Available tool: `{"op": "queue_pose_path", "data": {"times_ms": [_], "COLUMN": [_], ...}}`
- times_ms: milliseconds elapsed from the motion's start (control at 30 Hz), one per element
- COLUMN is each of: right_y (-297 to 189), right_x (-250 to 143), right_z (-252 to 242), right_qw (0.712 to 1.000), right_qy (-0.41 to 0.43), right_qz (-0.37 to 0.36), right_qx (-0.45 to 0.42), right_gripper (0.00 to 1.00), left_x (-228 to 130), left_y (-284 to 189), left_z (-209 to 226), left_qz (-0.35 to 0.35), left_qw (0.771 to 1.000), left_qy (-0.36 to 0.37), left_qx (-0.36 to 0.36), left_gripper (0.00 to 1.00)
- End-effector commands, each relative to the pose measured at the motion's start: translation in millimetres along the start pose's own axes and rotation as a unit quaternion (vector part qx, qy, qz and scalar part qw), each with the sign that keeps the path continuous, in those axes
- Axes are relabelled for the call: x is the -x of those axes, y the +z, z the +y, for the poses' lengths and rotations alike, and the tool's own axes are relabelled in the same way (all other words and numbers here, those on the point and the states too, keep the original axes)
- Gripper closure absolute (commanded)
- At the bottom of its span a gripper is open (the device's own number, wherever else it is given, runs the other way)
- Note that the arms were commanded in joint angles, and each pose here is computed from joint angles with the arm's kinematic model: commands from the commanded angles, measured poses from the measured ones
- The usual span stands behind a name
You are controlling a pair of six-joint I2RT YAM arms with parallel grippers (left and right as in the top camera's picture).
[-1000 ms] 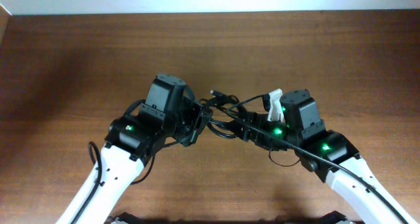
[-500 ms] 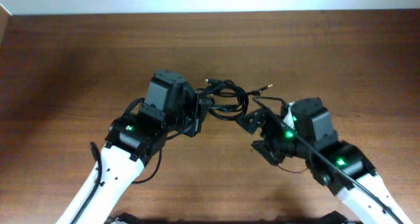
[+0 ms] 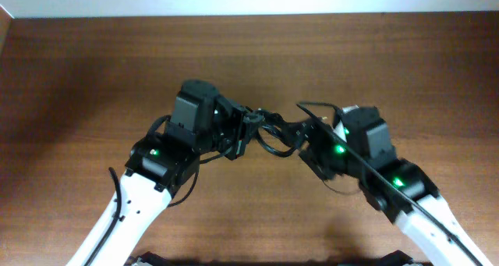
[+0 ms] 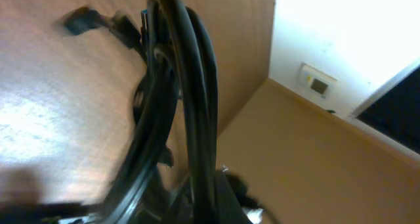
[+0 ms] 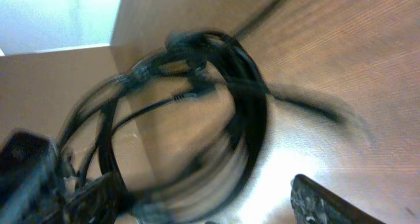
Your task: Untangle cables
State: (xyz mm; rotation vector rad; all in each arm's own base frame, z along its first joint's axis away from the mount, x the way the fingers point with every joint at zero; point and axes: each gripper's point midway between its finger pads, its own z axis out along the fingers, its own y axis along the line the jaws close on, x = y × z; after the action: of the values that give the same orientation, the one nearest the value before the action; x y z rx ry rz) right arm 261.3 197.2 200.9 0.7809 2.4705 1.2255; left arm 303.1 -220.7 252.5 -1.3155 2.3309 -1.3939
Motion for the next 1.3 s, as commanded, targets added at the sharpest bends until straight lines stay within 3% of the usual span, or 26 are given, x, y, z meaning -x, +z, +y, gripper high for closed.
{"op": "queue_pose_path", "data": {"times_ms": [0,133,267,433,600,667,700,733,767,867,933,1000,1067,1133,1167,1200,1233,1267], "right_y": [-33.9,-19.1,7.9,-1.3,4.2,6.7,11.6,19.3,23.2,17.9,-17.7,-80.4,-130.7,-160.3,-169.1,-172.1,-167.3,-162.9], "right_x": [-19.6,-40.1,-14.3,2.8,7.9,14.3,15.9,16.8,17.0,19.6,30.4,50.3,53.2,47.2,44.6,42.3,35.8,30.8], "right_z": [-13.3,2.9,12.6,33.5,28.2,25.3,26.3,20.6,16.1,-2.7,-37.7,-76.0,-72.5,-63.4,-61.5,-59.6,-55.7,-52.7], "right_qw": [1.000,1.000,0.999,0.994,0.993,0.991,0.991,0.991,0.992,0.989,0.975,0.947,0.930,0.916,0.914,0.914,0.922,0.928], "right_qy": [-0.018,-0.006,0.000,0.027,0.048,0.059,0.058,0.058,0.045,-0.074,-0.109,-0.112,-0.151,-0.190,-0.191,-0.192,-0.196,-0.199], "right_qz": [-0.005,0.012,-0.043,-0.093,-0.103,-0.119,-0.119,-0.117,-0.116,-0.122,-0.150,-0.229,-0.289,-0.326,-0.338,-0.340,-0.320,-0.304], "right_qx": [-0.017,-0.002,0.001,0.045,0.034,0.029,0.029,0.016,0.005,-0.048,-0.121,-0.197,-0.170,-0.133,-0.118,-0.108,-0.092,-0.080], "right_gripper": [0.17,0.17,0.17,0.16,0.15,0.17,0.31,0.74,0.92,0.96,0.96,0.96,0.96,0.96,0.96,0.96,0.96,0.96], "left_x": [-3.2,-4.7,-12.1,-10.1,-23.4,-43.3,-54.8,-65.0,-72.2,-65.6,-18.3,30.2,50.0,50.8,55.4,63.6,78.8,76.4], "left_y": [-13.1,-13.5,-13.2,-10.6,-11.4,-14.6,-17.6,-21.7,-25.4,-34.9,-43.7,-60.4,-67.4,-64.6,-60.2,-56.9,-52.0,-50.2], "left_z": [-42.6,-45.4,-42.9,-21.2,-19.4,-22.0,-26.0,-33.3,-41.2,-63.1,-74.6,-81.6,-81.6,-73.7,-61.9,-52.7,-26.3,-18.8], "left_qz": [-0.011,-0.004,0.018,0.015,0.054,0.110,0.142,0.171,0.190,0.182,0.097,0.012,-0.024,-0.033,-0.035,-0.044,-0.055,-0.044], "left_qw": [0.996,0.996,0.997,0.999,0.998,0.993,0.989,0.984,0.979,0.965,0.948,0.910,0.890,0.854,0.847,0.853,0.878,0.883], "left_qy": [0.039,-0.001,0.000,-0.014,-0.010,-0.001,0.007,0.021,0.035,0.134,0.253,0.370,0.419,0.493,0.512,0.508,0.473,0.465], "left_qx": [-0.081,-0.087,-0.081,-0.037,-0.032,-0.034,-0.041,-0.056,-0.073,-0.135,-0.170,-0.183,-0.178,-0.162,-0.136,-0.110,-0.046,-0.035], "left_gripper": [1.00,1.00,1.00,1.00,1.00,1.00,1.00,1.00,1.00,1.00,1.00,1.00,1.00,1.00,1.00,1.00,1.00,1.00]}}
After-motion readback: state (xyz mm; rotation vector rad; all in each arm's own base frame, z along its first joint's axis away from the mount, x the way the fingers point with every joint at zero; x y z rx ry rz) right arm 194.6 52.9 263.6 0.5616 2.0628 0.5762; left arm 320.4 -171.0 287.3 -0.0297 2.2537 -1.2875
